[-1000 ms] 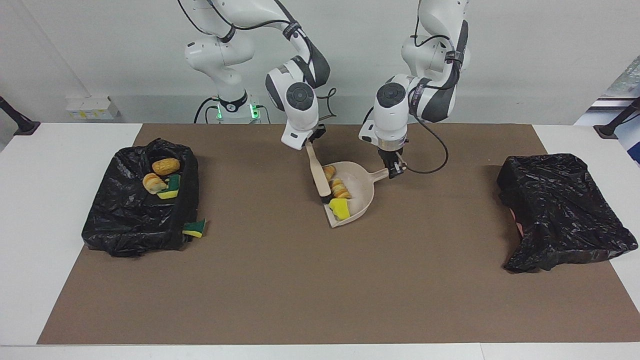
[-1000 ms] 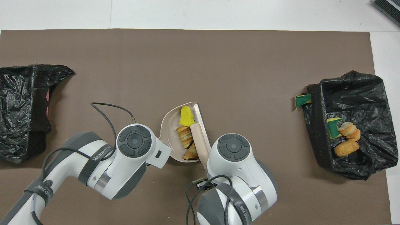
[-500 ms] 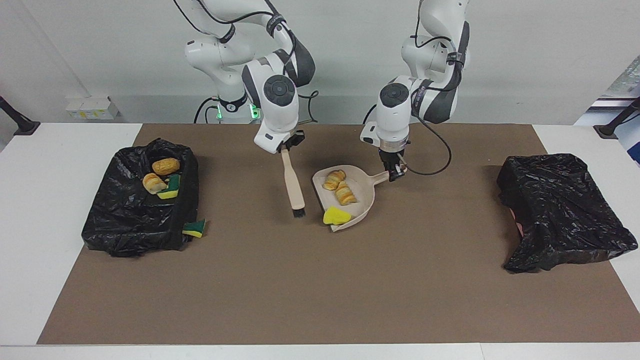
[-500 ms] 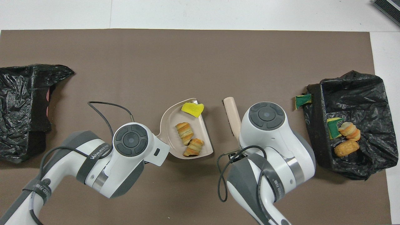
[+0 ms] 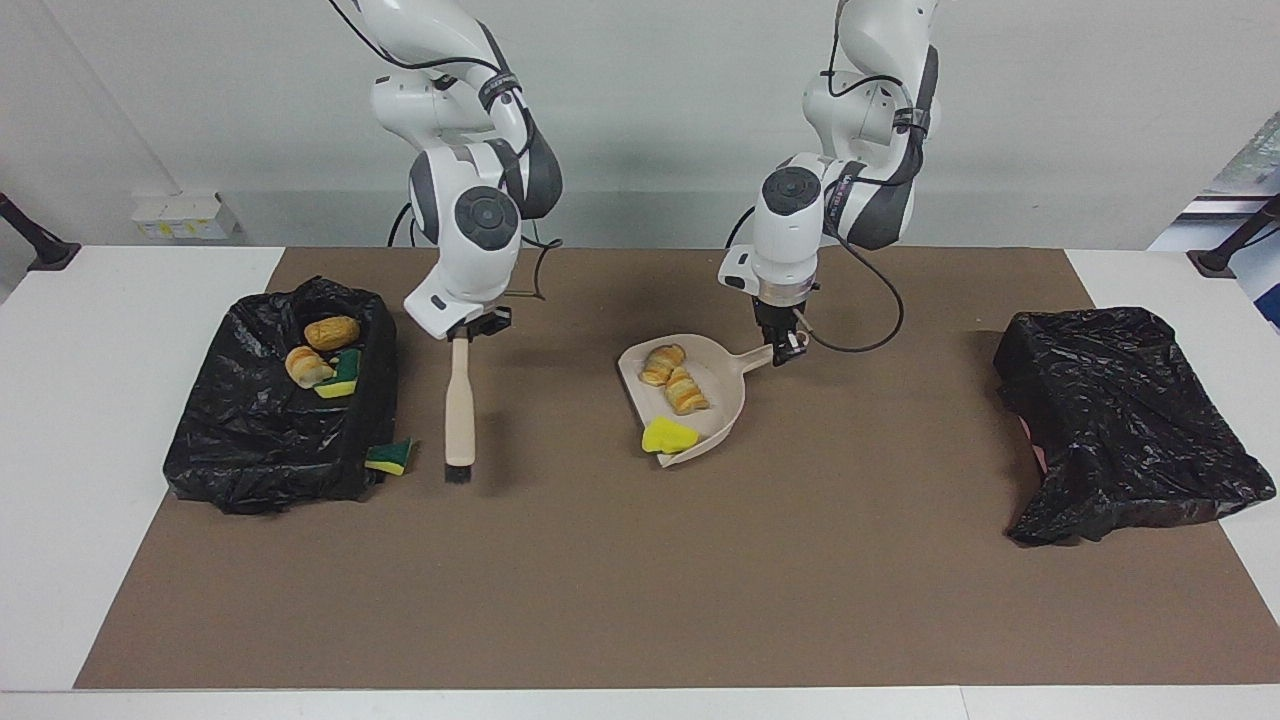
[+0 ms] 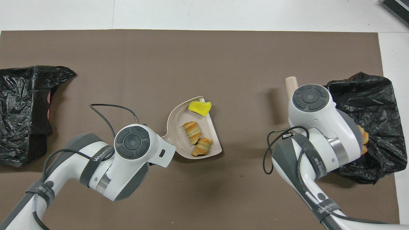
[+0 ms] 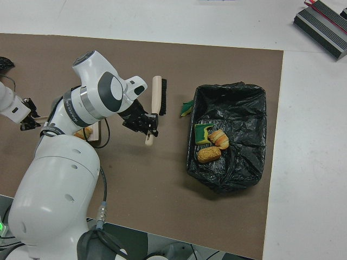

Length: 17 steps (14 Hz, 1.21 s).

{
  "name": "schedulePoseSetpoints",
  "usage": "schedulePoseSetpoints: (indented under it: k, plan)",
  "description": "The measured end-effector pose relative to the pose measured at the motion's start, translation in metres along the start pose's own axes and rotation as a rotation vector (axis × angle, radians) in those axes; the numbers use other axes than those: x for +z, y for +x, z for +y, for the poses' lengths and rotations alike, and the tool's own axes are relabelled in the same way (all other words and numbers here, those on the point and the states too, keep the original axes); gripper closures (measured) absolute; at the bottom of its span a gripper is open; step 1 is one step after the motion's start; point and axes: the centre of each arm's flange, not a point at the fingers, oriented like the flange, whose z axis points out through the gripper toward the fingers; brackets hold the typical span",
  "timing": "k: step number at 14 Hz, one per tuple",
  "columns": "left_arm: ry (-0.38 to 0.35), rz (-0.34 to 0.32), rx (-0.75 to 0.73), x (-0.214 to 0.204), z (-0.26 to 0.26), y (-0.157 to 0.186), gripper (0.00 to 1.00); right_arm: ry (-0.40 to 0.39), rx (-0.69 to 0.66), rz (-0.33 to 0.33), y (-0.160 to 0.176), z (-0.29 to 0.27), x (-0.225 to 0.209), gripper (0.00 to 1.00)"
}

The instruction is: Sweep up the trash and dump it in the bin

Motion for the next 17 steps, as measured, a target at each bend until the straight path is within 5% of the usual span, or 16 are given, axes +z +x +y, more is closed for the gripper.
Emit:
schedulePoseSetpoints:
  k: [10,14,17]
  plan:
    - [-0.023,0.036,-0.032,0.003,0.003,0.007,0.68,-0.047,0.136,-0.067,0.03,0.003,0.056,0.74]
    - [-0.041,0.014,-0.038,0.005,0.003,0.003,0.68,0.113,0.125,-0.116,0.018,-0.046,0.039,0.74]
    - [-0.052,0.001,-0.047,0.006,0.001,-0.001,0.68,0.169,0.123,-0.094,0.002,-0.108,0.002,0.74]
